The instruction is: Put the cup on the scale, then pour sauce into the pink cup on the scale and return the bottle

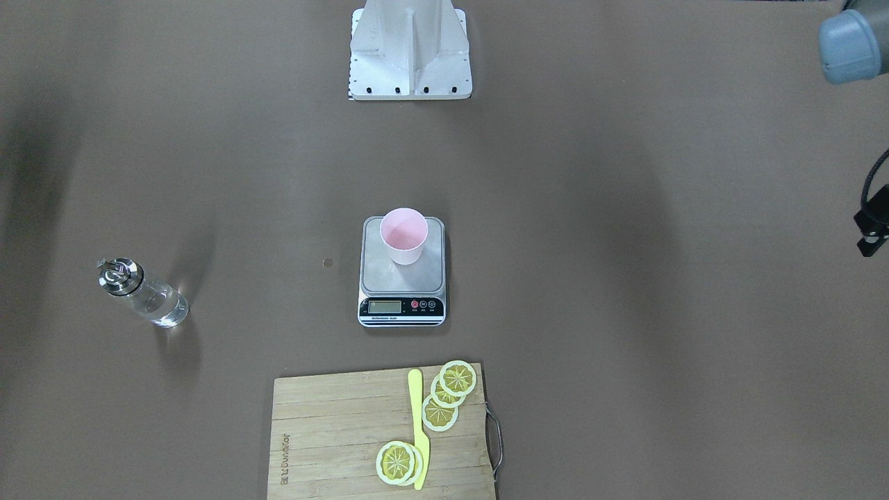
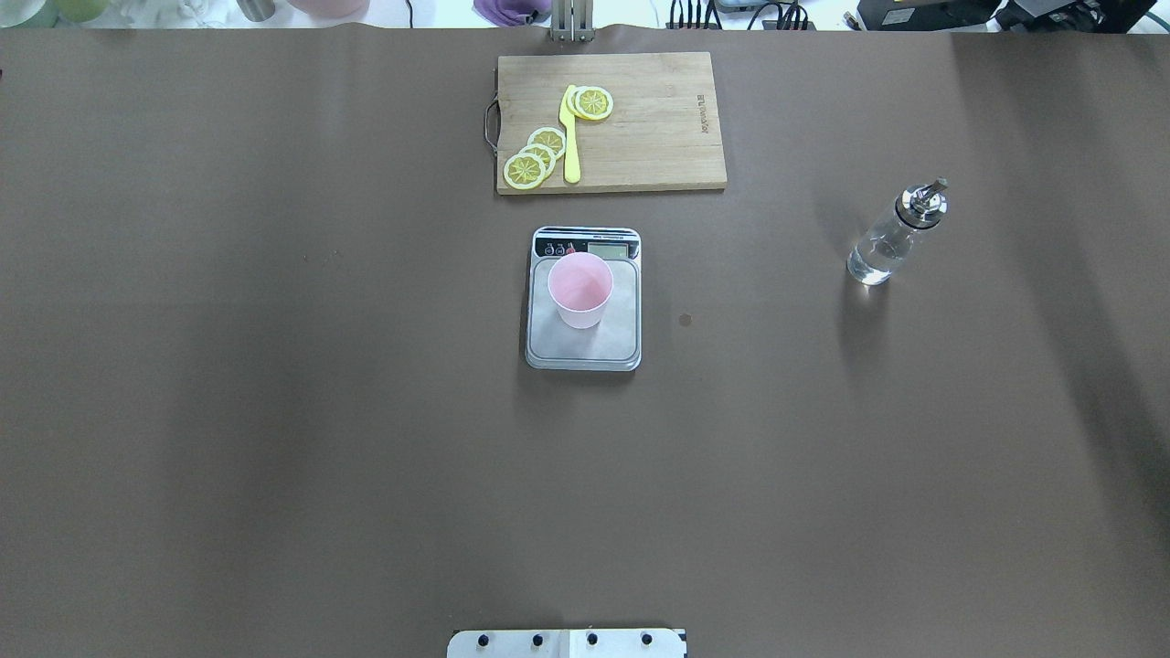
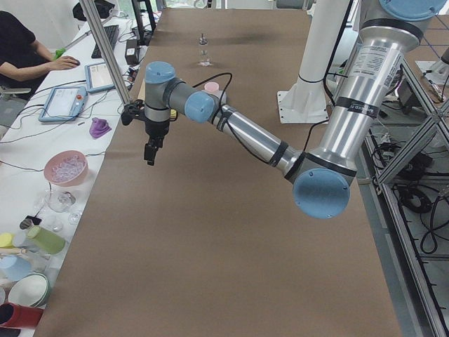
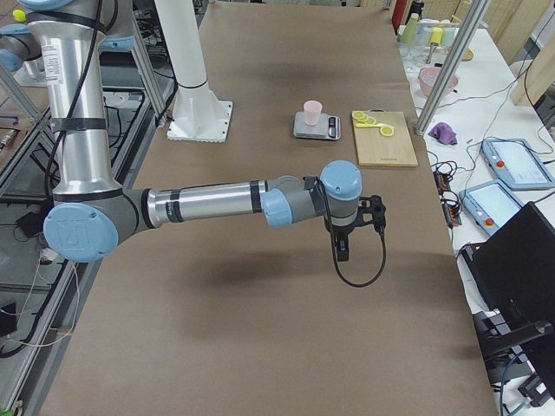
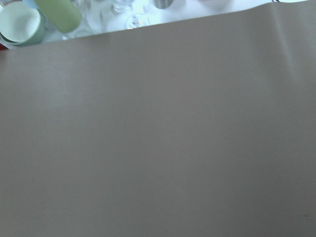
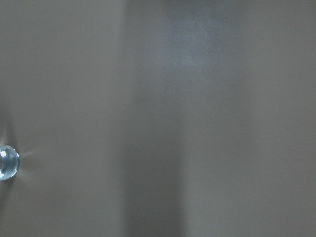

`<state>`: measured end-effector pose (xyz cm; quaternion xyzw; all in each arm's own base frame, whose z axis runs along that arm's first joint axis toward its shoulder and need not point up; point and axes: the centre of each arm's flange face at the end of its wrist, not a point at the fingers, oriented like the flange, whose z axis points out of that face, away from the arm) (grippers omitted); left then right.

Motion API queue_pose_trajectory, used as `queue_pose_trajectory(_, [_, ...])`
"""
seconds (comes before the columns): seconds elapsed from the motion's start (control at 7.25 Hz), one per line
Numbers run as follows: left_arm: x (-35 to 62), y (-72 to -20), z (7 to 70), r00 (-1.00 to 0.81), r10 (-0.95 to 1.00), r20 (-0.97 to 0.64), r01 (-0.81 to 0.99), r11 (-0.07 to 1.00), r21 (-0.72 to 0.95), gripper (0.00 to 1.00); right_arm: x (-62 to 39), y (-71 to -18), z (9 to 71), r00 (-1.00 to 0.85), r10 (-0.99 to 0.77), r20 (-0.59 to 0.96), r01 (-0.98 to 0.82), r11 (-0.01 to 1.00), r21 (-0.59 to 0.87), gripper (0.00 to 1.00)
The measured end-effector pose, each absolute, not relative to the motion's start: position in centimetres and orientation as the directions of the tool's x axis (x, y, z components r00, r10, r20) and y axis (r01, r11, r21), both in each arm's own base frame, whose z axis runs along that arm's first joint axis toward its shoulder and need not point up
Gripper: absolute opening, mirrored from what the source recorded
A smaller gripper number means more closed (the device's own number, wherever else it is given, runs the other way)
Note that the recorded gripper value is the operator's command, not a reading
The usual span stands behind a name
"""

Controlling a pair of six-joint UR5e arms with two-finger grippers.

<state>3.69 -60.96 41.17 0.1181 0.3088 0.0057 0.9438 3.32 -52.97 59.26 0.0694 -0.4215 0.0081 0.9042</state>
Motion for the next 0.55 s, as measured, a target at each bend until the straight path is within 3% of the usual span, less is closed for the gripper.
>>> queue_pose_trajectory(0.28, [-1.6,-61.3,47.3,0.783,0.025,-0.622,0.066,0.99,0.123,0.98,3.7,-51.7,62.4,0.704,-0.049,0.708,-0.035,0.994,0.104,1.0])
queue_pose_trajectory(0.55, [-6.4,-59.3,53.3,0.726,-0.015,-0.687,0.069,0.996,0.051,0.98,3.2,-51.8,60.9,0.745,-0.02,0.667,-0.001,1.0,0.031,1.0])
